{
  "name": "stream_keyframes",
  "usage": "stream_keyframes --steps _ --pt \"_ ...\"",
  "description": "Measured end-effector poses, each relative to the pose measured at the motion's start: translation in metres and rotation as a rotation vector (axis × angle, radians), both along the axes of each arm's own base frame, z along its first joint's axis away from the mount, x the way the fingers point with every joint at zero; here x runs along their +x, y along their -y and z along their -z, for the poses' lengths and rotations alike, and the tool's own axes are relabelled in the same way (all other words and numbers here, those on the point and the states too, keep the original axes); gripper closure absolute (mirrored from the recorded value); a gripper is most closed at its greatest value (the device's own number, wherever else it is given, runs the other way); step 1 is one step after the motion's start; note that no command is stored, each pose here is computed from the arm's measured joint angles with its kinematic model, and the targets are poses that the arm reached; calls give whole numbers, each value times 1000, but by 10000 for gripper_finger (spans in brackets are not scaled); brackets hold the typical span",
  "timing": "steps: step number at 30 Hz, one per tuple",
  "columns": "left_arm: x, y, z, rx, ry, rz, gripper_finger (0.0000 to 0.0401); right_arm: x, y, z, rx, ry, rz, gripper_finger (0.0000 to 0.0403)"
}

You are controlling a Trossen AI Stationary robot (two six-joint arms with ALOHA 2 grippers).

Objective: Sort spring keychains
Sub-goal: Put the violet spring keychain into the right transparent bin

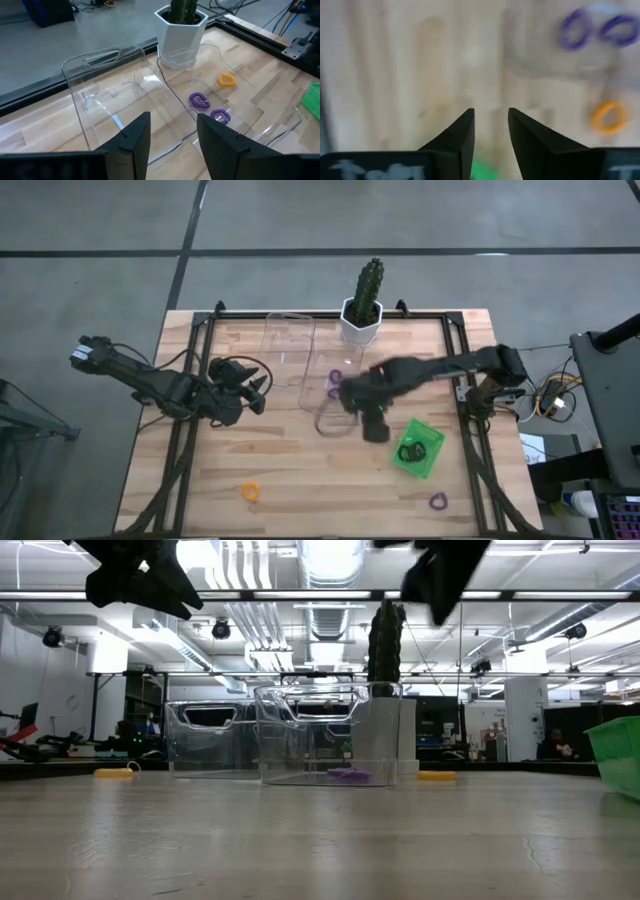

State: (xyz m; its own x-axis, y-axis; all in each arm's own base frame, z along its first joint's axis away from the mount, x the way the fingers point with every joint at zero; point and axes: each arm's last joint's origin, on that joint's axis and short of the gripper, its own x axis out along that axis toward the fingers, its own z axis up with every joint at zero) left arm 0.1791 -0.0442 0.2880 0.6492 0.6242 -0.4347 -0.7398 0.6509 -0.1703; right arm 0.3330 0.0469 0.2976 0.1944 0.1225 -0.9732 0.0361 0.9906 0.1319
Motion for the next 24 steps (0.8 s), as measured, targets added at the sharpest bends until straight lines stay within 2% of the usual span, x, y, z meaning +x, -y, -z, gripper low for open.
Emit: stream_keyframes --steps 5,14,24 --pt "0 0 0 1 0 0 248 -28 -50 -10 22 -83 28 289" --pt "0 0 0 0 0 0 248 -71 -128 -11 61 -173 179 280" --pt "0 0 0 0 0 0 248 -129 -190 8 45 -291 525 273"
